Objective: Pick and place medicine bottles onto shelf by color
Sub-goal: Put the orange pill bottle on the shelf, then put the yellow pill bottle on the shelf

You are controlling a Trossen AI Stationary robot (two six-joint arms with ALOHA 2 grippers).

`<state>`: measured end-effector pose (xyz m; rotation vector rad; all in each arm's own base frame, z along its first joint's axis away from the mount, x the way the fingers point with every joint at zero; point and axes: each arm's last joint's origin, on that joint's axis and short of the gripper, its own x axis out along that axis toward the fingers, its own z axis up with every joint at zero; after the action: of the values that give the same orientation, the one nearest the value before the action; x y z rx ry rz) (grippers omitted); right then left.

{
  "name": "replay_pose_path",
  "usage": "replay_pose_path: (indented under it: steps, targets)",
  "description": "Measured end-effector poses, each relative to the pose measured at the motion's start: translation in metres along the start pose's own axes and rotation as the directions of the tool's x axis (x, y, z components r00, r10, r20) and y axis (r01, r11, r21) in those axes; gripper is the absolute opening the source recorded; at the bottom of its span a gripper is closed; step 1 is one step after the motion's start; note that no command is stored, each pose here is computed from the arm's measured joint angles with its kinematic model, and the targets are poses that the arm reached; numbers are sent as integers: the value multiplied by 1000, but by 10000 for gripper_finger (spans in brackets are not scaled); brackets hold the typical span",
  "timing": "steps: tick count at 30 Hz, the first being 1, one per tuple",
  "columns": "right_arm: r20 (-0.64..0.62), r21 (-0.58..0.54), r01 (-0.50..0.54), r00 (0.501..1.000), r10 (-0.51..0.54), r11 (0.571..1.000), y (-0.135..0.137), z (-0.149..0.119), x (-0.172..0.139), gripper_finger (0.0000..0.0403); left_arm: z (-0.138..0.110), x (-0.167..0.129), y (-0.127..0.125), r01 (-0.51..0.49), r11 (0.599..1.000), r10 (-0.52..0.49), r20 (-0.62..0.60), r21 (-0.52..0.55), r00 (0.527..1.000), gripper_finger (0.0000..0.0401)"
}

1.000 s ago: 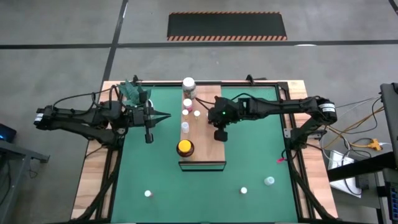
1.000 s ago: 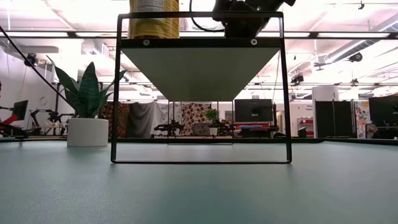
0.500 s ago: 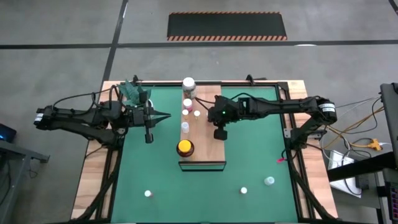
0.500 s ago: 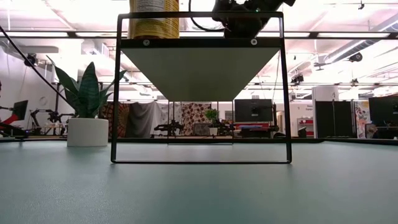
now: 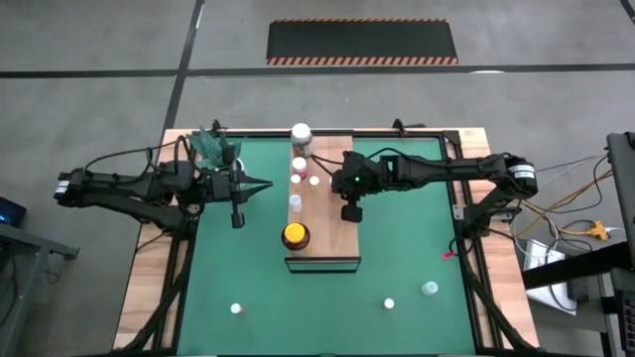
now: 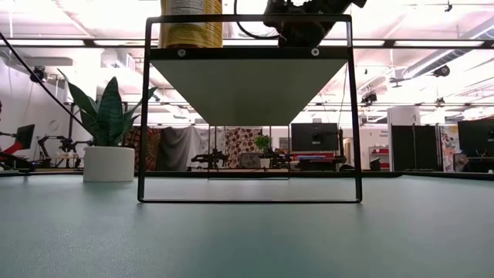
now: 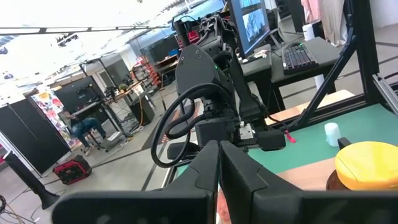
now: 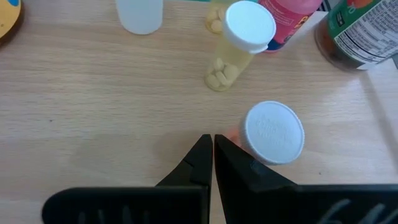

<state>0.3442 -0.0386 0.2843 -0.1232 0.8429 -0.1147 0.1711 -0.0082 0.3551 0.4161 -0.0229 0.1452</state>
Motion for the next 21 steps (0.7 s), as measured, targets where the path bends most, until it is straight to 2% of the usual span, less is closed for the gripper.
replay_pose_path:
  steps: [8, 12, 16, 21]
  targets:
    - [0, -1, -2, 1000, 2, 1000, 1, 0, 0, 9, 1, 0, 0, -2, 1000, 2, 6, -30, 1000, 0]
    - [13, -28, -11, 1000, 11, 1000, 7, 2, -4, 9, 3, 0, 1, -3, 992, 7, 29, -123, 1000, 0]
    - [61, -76, -35, 997, 40, 996, 20, 7, -19, 9, 11, -4, 0, 29, 964, -13, 60, -264, 998, 0]
    - [148, -142, -56, 986, 77, 988, 39, 6, -36, 9, 32, -14, -7, 164, 899, -104, 165, -406, 981, 0]
